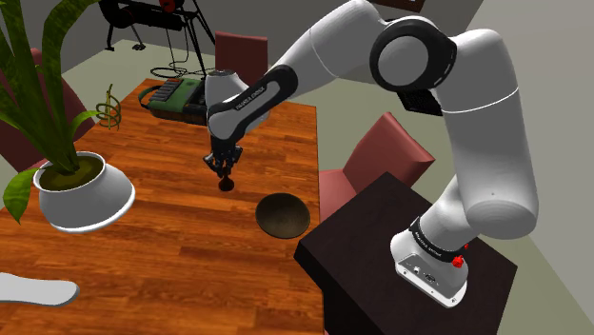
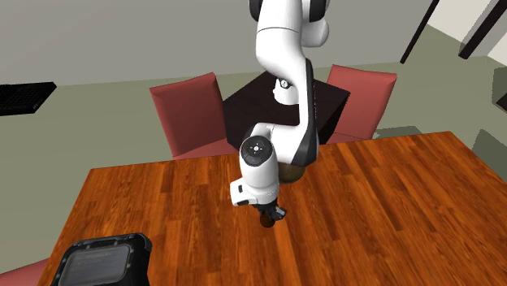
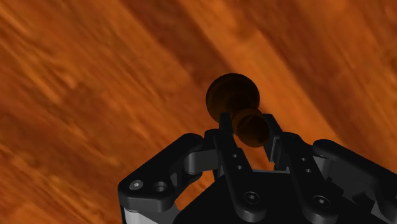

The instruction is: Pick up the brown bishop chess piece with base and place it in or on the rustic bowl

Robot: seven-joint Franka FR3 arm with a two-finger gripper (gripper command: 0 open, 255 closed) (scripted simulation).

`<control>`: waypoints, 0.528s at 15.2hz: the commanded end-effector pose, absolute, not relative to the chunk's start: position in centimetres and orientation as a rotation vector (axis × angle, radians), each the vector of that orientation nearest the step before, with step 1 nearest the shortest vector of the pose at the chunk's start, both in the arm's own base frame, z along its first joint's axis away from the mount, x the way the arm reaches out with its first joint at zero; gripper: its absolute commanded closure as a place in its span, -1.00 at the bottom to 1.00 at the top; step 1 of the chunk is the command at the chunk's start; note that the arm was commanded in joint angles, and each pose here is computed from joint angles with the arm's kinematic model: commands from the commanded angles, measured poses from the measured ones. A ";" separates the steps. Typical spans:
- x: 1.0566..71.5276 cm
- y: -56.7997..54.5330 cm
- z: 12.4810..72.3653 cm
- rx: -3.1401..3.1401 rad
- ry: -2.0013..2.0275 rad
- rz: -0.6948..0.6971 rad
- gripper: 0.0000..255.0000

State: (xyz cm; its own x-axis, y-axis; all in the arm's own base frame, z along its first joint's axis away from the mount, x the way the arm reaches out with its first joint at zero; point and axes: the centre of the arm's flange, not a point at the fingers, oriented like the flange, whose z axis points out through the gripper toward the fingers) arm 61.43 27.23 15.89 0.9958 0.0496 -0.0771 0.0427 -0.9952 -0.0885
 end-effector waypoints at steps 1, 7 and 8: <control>61.4 27.3 16.9 -3.052 -0.071 0.122 1.00; 61.4 27.3 20.1 -3.052 -0.071 0.122 1.00; 61.4 27.3 20.6 -3.052 -0.071 0.122 1.00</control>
